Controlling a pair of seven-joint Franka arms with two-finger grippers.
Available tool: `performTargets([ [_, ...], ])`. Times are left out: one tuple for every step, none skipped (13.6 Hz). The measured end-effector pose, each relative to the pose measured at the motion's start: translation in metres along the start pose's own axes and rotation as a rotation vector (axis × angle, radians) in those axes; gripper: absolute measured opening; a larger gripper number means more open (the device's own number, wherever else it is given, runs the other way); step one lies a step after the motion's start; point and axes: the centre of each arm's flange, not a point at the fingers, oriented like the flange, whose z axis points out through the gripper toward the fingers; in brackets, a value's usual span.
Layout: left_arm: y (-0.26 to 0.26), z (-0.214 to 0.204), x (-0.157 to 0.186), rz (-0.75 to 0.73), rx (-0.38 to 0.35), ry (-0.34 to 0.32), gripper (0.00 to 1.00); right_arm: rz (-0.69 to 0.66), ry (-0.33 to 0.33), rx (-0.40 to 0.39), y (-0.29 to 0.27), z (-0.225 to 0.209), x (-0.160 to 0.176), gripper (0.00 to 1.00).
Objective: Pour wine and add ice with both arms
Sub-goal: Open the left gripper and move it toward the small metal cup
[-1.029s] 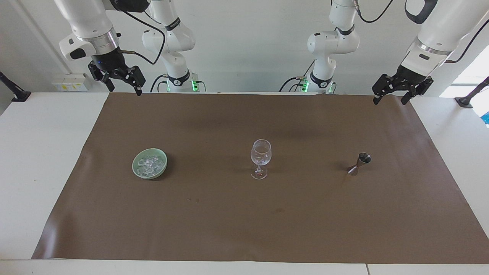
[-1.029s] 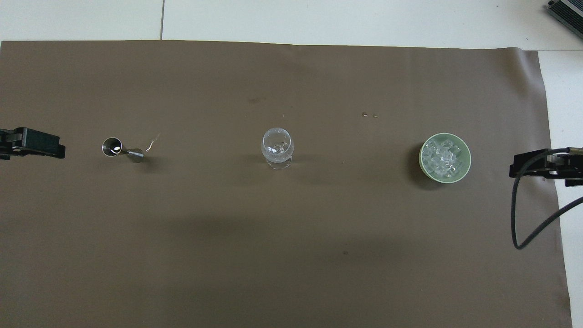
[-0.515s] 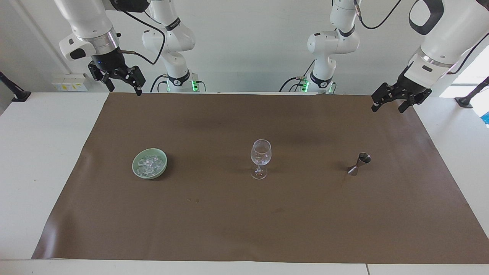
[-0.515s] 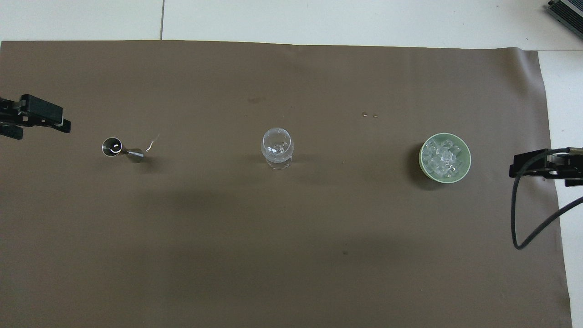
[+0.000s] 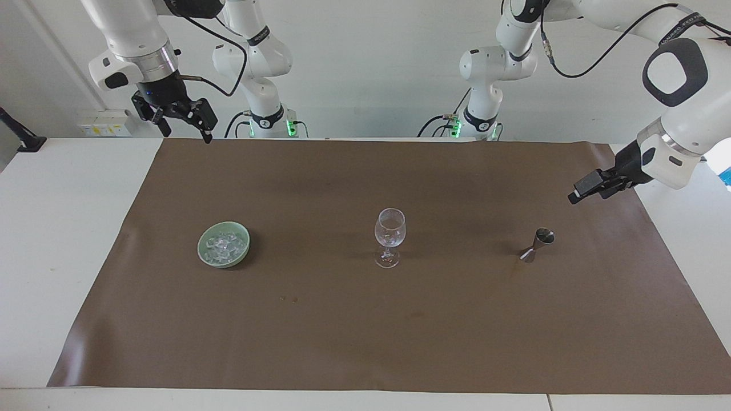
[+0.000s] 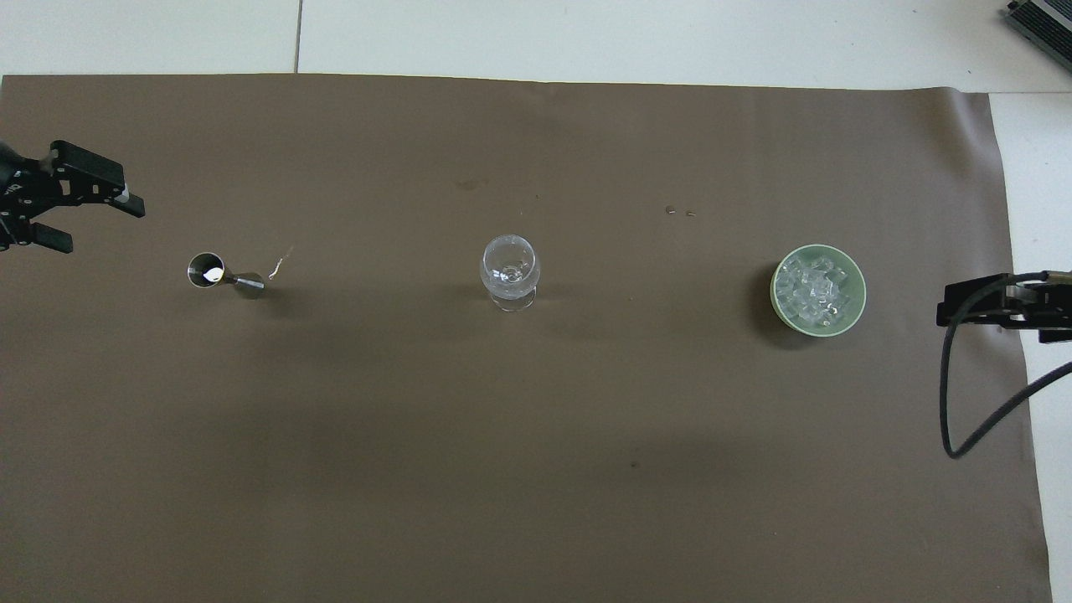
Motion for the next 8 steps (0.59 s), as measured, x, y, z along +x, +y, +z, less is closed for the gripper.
performTargets([
  [-0.005, 0.001, 0.005, -0.050, -0.031, -0.006, 1.00, 0.000, 0.000, 0.000, 0.000, 0.000, 0.000, 1.00],
  [-0.011, 0.003, 0.010, -0.089, -0.051, -0.011, 1.00, 0.000, 0.000, 0.000, 0.000, 0.000, 0.000, 1.00],
  [-0.016, 0.005, 0.014, -0.126, -0.061, -0.014, 1.00, 0.000, 0.000, 0.000, 0.000, 0.000, 0.000, 1.00],
  [-0.020, 0.009, 0.019, -0.162, -0.069, -0.015, 1.00, 0.000, 0.000, 0.000, 0.000, 0.000, 0.000, 1.00],
  [-0.024, 0.014, 0.024, -0.206, -0.089, -0.027, 1.00, 0.000, 0.000, 0.000, 0.000, 0.000, 0.000, 1.00],
  [-0.032, 0.020, 0.030, -0.257, -0.120, -0.045, 1.00, 0.000, 0.000, 0.000, 0.000, 0.000, 0.000, 1.00],
  [-0.043, 0.025, 0.037, -0.306, -0.148, -0.064, 1.00, 0.000, 0.000, 0.000, 0.000, 0.000, 0.000, 1.00],
  [-0.055, 0.030, 0.044, -0.359, -0.175, -0.081, 1.00, 0.000, 0.000, 0.000, 0.000, 0.000, 0.000, 1.00],
])
